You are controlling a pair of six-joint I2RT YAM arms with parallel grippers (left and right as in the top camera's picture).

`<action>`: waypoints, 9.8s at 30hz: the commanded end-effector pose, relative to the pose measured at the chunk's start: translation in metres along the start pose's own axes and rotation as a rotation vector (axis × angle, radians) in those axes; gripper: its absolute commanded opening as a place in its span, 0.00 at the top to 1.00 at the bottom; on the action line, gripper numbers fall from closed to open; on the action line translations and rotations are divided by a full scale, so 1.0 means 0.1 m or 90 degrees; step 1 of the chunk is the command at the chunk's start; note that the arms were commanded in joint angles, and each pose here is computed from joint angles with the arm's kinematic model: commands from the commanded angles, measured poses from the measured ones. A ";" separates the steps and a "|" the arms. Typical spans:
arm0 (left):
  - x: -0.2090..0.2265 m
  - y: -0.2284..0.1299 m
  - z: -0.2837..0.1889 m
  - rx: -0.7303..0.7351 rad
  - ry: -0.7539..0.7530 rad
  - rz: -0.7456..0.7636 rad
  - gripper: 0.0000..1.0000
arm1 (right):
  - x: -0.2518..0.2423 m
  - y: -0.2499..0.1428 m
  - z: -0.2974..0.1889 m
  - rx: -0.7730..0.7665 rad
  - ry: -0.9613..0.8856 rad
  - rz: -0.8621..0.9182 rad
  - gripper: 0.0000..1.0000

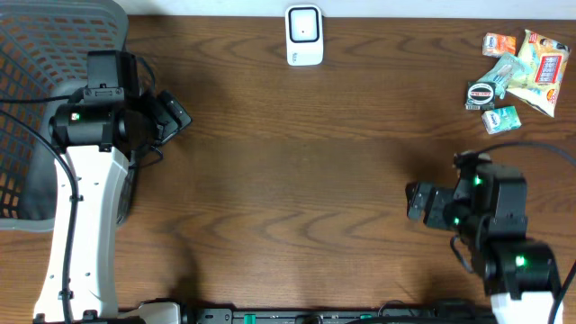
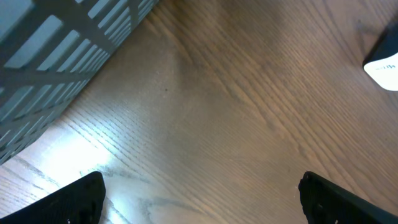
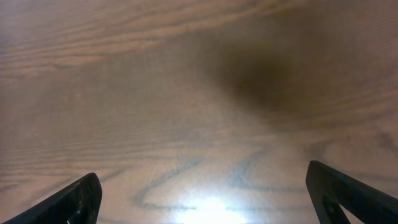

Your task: Scan the item barcode

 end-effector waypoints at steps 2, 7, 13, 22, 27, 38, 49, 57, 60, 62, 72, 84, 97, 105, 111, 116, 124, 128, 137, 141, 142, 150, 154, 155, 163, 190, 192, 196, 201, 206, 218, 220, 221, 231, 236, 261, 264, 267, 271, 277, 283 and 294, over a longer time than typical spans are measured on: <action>0.02 0.01 0.01 -0.003 0.009 -0.004 0.02 | -0.06 -0.13 0.02 -0.058 0.042 -0.042 0.01; 0.02 0.01 0.01 -0.003 0.009 -0.004 0.02 | -0.12 -0.24 0.06 -0.151 0.086 -0.070 0.01; 0.02 0.01 0.01 -0.003 0.009 -0.004 0.02 | -0.17 -0.33 0.07 -0.228 0.123 -0.081 0.01; 0.02 0.01 0.00 -0.003 0.009 -0.004 0.02 | -0.22 -0.44 0.15 -0.333 0.188 -0.100 0.01; 0.02 0.01 0.01 -0.003 0.009 -0.004 0.02 | -0.24 -0.48 0.15 -0.368 0.205 -0.104 0.01; 0.02 0.01 0.01 -0.003 0.009 -0.003 0.02 | -0.22 -0.50 0.13 -0.451 0.245 -0.140 0.01; 0.02 0.01 0.00 -0.003 0.009 -0.004 0.02 | -0.23 -0.49 0.23 -0.505 0.271 -0.145 0.01; 0.02 0.01 0.01 -0.003 0.009 -0.004 0.02 | -0.21 -0.45 0.18 -0.547 0.276 -0.145 0.01; 0.02 0.01 0.01 -0.003 0.009 -0.004 0.02 | -0.21 -0.44 0.17 -0.557 0.279 -0.148 0.01; 0.02 0.01 0.01 -0.003 0.009 -0.004 0.02 | -0.21 -0.44 0.18 -0.565 0.282 -0.150 0.01; 0.02 0.01 0.01 -0.003 0.009 -0.004 0.02 | -0.23 -0.47 0.25 -0.566 0.273 -0.160 0.01; 0.02 0.01 0.00 -0.003 0.009 -0.004 0.02 | -0.32 -0.60 0.45 -0.460 0.232 -0.151 0.01; 0.02 0.01 0.01 -0.003 0.009 -0.004 0.02 | -0.33 -0.59 0.45 -0.467 0.227 -0.150 0.01; 0.02 0.01 0.01 -0.003 0.009 -0.004 0.02 | -0.33 -0.59 0.45 -0.473 0.211 -0.175 0.01; 0.02 0.01 0.01 -0.003 0.009 -0.004 0.02 | -0.34 -0.59 0.45 -0.474 0.210 -0.174 0.01; 0.02 0.01 0.01 -0.003 0.009 -0.004 0.02 | -0.34 -0.58 0.45 -0.475 0.208 -0.171 0.01; 0.02 0.01 0.01 -0.003 0.010 -0.004 0.02 | -0.36 -0.58 0.44 -0.477 0.203 -0.168 0.01; 0.02 0.01 0.01 -0.003 0.009 -0.004 0.02 | -0.36 -0.58 0.45 -0.478 0.202 -0.168 0.01; 0.02 0.01 0.01 -0.003 0.010 -0.004 0.02 | -0.36 -0.57 0.45 -0.480 0.195 -0.164 0.01; 0.02 0.01 0.01 -0.003 0.009 -0.004 0.02 | -0.36 -0.57 0.45 -0.480 0.194 -0.164 0.01; 0.02 0.01 0.01 -0.003 0.009 -0.004 0.02 | -0.37 -0.57 0.45 -0.481 0.193 -0.164 0.01; 0.02 0.01 0.01 -0.003 0.009 -0.003 0.02 | -0.37 -0.57 0.45 -0.481 0.193 -0.163 0.01; 0.02 0.01 0.01 -0.003 0.009 -0.004 0.02 | -0.36 -0.57 0.45 -0.481 0.194 -0.164 0.01; 0.02 0.01 0.01 -0.003 0.009 -0.004 0.02 | -0.36 -0.57 0.44 -0.482 0.194 -0.164 0.01; 0.02 0.01 0.01 -0.003 0.009 -0.004 0.02 | -0.36 -0.57 0.44 -0.481 0.194 -0.164 0.01; 0.02 0.01 0.01 -0.003 0.009 -0.004 0.02 | -0.36 -0.57 0.44 -0.481 0.194 -0.164 0.01; 0.02 0.01 0.01 -0.003 0.010 -0.004 0.02 | -0.36 -0.57 0.44 -0.481 0.194 -0.164 0.01; 0.02 0.01 0.01 -0.003 0.009 -0.004 0.02 | -0.36 -0.57 0.44 -0.482 0.194 -0.164 0.01; 0.02 0.01 0.01 -0.003 0.010 -0.004 0.02 | -0.36 -0.57 0.44 -0.481 0.194 -0.164 0.01; 0.02 0.01 0.01 -0.003 0.009 -0.003 0.02 | -0.36 -0.57 0.44 -0.481 0.194 -0.164 0.01; 0.02 0.01 0.00 -0.003 0.009 -0.004 0.02 | -0.36 -0.57 0.44 -0.482 0.194 -0.164 0.01; 0.02 0.01 0.01 -0.003 0.009 -0.004 0.02 | -0.36 -0.57 0.44 -0.482 0.194 -0.164 0.01; 0.02 0.01 0.01 -0.003 0.009 -0.004 0.02 | -0.36 -0.57 0.44 -0.482 0.194 -0.164 0.01; 0.02 0.01 0.01 -0.003 0.009 -0.004 0.02 | -0.36 -0.57 0.44 -0.482 0.194 -0.164 0.01; 0.02 0.01 0.01 -0.003 0.009 -0.004 0.02 | -0.36 -0.57 0.44 -0.482 0.194 -0.164 0.01; 0.02 0.01 0.01 -0.003 0.010 -0.004 0.02 | -0.36 -0.57 0.44 -0.482 0.194 -0.164 0.01; 0.02 0.01 0.00 -0.003 0.009 -0.004 0.02 | -0.36 -0.57 0.44 -0.482 0.194 -0.164 0.01; 0.02 0.01 0.00 -0.003 0.009 -0.003 0.02 | -0.36 -0.57 0.44 -0.481 0.194 -0.164 0.01; 0.02 0.01 0.00 -0.003 0.009 -0.004 0.02 | -0.36 -0.57 0.44 -0.482 0.194 -0.164 0.01; 0.02 0.01 0.01 -0.003 0.009 -0.004 0.02 | -0.36 -0.57 0.44 -0.481 0.194 -0.164 0.01; 0.02 0.01 0.00 -0.003 0.009 -0.004 0.02 | -0.36 -0.57 0.44 -0.482 0.194 -0.164 0.01; 0.02 0.01 0.01 -0.003 0.010 -0.004 0.02 | -0.36 -0.57 0.44 -0.482 0.194 -0.164 0.01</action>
Point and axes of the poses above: each gripper's point midway between its finger pads, its own z axis out along the fingers, its own x axis along the line the jaws close on, y = z × x, the point moved 10 cm from there along -z, back along the fingers, and after that the axes turned 14 degrees about z, right-handed, at the moved point
